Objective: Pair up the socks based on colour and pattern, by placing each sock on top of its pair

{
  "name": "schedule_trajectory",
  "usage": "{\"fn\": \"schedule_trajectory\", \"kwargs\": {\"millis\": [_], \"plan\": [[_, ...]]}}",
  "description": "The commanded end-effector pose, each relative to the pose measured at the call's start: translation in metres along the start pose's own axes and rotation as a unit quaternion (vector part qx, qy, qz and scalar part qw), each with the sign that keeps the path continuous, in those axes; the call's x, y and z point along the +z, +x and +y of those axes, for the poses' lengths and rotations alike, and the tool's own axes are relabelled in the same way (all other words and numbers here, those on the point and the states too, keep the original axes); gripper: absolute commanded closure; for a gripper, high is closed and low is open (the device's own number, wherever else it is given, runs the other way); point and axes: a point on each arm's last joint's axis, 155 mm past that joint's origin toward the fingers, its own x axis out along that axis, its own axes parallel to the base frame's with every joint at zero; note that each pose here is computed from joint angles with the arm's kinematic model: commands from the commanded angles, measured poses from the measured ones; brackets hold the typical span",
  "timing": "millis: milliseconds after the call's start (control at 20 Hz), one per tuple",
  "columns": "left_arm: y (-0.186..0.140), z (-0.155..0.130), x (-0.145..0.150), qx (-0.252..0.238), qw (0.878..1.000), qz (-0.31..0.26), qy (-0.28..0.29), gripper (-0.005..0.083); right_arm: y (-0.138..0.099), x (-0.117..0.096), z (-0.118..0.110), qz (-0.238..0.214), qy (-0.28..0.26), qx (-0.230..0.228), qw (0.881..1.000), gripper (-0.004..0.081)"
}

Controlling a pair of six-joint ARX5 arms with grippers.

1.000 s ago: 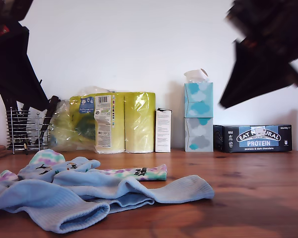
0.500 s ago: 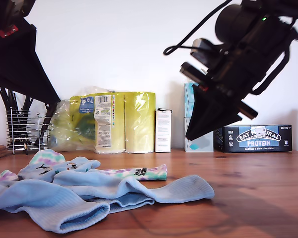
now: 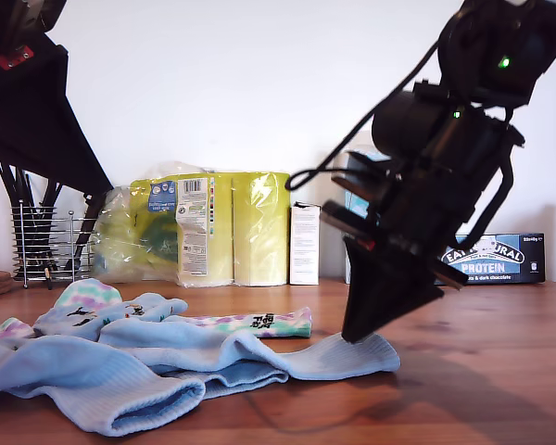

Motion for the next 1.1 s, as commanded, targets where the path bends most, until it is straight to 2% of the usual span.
{"fn": "schedule_trajectory", "kwargs": {"millis": [0, 200, 400, 600, 850, 1050], "plan": [[0.004, -0.001, -0.006, -0.005, 1.000, 0.009, -0.004, 0.0794, 0.008, -0.009, -0.006, 0.017, -0.009, -0.015, 1.000, 0.0783], [0.004, -0.001, -0.006, -0.005, 1.000, 0.009, -0.004, 0.0794, 0.011, -0.017, -0.022, 0.033, -0.023, -0.052, 0.998, 0.0783], [0.004, -0.001, -0.006, -0.005, 1.000, 0.009, -0.004, 0.0794, 0.011, -0.018, -0.023, 0.036, -0.027, -0.057, 0.997, 0.0783], [0.004, -0.001, -0.006, -0.005, 1.000, 0.009, -0.004, 0.0794, 0.007, -0.037, -0.036, 0.077, -0.047, -0.090, 0.992, 0.0783], [0.004, -0.001, -0.006, -0.005, 1.000, 0.009, -0.004, 0.0794, -0.010, -0.055, -0.078, 0.124, -0.078, -0.170, 0.975, 0.0783], [0.004, -0.001, -0.005, -0.004, 1.000, 0.008, 0.000, 0.0794, -0.026, -0.051, -0.115, 0.128, -0.093, -0.245, 0.956, 0.0783]]}}
